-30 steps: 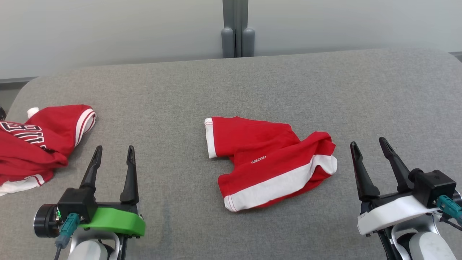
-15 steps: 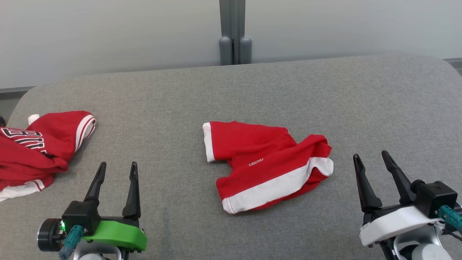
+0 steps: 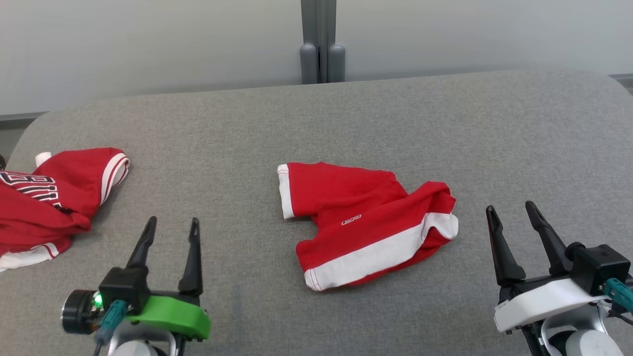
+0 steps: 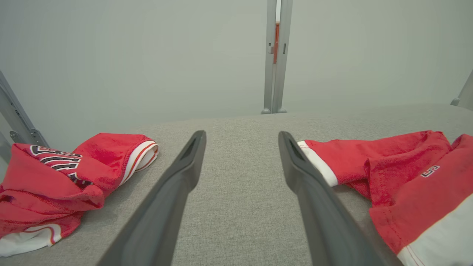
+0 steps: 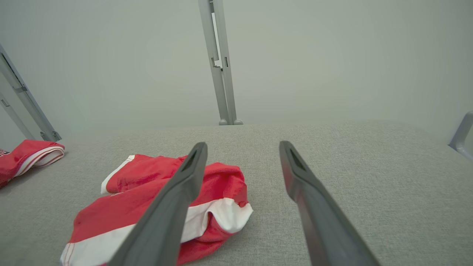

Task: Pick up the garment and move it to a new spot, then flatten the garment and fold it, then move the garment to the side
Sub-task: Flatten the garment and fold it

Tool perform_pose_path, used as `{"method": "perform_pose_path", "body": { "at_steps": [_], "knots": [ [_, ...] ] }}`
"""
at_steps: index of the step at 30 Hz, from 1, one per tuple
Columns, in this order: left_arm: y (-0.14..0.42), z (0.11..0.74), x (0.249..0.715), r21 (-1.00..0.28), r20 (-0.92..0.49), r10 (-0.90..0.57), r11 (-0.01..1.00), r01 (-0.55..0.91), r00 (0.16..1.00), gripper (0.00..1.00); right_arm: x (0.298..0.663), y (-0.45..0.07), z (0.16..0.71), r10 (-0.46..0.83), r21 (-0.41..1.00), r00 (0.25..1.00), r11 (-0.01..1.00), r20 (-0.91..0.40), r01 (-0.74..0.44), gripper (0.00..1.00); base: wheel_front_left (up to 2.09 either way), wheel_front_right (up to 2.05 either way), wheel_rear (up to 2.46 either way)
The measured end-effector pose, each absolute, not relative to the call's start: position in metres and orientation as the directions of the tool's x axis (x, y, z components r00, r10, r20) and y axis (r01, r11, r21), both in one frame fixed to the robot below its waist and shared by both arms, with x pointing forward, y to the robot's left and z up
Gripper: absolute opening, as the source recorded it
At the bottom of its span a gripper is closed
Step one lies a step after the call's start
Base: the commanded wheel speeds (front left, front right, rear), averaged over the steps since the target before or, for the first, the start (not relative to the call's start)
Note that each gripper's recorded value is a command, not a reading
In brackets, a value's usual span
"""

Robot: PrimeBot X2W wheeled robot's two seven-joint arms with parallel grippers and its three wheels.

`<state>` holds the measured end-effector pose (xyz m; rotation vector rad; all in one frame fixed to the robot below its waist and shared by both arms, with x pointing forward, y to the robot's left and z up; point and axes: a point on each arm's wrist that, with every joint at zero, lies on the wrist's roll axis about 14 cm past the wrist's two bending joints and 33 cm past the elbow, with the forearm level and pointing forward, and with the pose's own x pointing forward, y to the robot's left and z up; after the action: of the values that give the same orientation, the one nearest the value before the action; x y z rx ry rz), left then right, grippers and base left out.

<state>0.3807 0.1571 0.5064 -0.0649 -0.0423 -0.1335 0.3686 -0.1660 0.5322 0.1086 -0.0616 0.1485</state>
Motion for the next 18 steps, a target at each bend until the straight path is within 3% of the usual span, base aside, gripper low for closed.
{"method": "perform_pose_path", "body": {
  "at_steps": [10, 18],
  "knots": [
    [0.044, 0.465, 0.385, -0.2, -0.186, -0.453, 0.886, 0.418, 0.872, 1.0, 0.389, -0.16, 0.521, 0.167, 0.104, 0.985, 0.98, 0.039, -0.171, 1.0, 0.0, 0.0, 0.0],
    [0.007, 0.405, 0.361, -0.308, -0.393, -0.552, 0.833, 0.46, 0.736, 1.0, 0.399, -0.167, 0.503, 0.151, 0.114, 0.989, 0.982, -0.006, -0.149, 1.0, 0.0, 0.0, 0.0]
  ]
}}
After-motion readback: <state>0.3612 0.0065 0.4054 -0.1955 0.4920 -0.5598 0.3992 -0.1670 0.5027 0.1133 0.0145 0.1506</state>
